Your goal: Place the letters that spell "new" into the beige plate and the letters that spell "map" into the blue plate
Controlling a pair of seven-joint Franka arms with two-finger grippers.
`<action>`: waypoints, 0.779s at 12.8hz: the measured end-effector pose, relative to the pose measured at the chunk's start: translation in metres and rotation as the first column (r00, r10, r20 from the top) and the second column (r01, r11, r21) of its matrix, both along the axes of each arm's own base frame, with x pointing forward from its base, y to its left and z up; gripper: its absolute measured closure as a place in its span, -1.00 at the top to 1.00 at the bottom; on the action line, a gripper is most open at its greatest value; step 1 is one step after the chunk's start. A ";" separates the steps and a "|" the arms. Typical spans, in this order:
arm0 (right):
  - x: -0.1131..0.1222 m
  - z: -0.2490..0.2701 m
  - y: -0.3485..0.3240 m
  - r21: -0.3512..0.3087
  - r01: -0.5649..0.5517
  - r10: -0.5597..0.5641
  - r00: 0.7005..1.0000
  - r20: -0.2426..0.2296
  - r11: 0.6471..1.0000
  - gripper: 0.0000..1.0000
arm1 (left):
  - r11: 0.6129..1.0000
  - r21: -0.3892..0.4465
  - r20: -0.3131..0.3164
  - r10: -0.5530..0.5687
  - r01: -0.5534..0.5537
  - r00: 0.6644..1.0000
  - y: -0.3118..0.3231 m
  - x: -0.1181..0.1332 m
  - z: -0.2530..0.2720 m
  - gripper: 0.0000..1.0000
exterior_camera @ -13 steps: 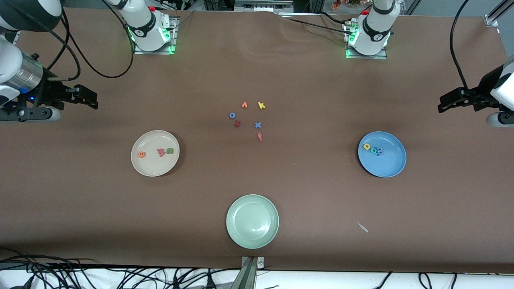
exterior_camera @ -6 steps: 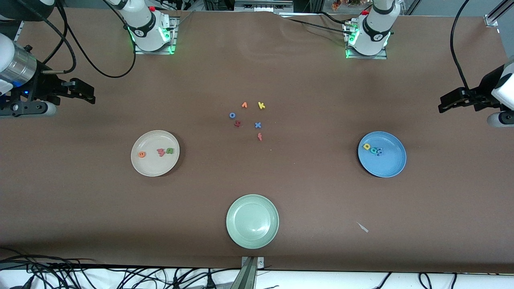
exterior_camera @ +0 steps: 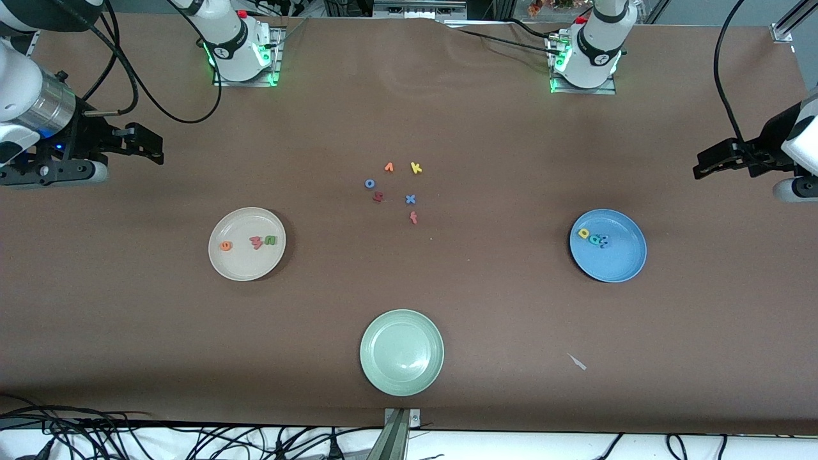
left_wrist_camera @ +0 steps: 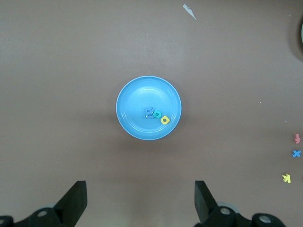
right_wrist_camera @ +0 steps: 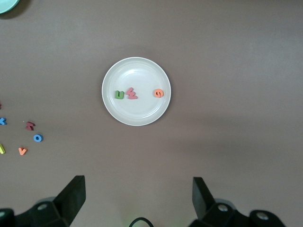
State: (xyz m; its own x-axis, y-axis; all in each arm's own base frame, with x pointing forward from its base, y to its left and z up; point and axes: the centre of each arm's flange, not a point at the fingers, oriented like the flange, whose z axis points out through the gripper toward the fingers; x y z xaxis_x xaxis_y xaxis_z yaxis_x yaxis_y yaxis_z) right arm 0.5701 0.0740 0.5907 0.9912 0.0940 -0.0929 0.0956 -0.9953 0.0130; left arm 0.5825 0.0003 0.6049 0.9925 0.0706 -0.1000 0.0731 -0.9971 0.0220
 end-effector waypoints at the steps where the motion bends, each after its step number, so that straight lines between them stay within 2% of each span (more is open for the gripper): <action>1: 0.000 0.000 0.000 0.000 0.000 0.000 1.000 0.000 1.000 1.00 | 1.000 0.000 0.000 -0.001 0.001 1.000 0.000 0.000 0.000 1.00; 10: 0.000 0.000 0.000 0.000 0.000 0.000 1.000 0.001 1.000 1.00 | 1.000 0.000 -0.009 -0.012 0.012 1.000 -0.014 0.002 -0.005 1.00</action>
State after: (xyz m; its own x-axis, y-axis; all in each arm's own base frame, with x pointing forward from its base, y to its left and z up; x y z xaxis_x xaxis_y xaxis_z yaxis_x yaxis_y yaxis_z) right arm 0.5702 0.0736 0.5911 0.9913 0.0938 -0.0921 0.0954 -0.9954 0.0130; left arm 0.5844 -0.0137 0.5997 0.9923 0.0583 -0.1094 0.0610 -0.9979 0.0213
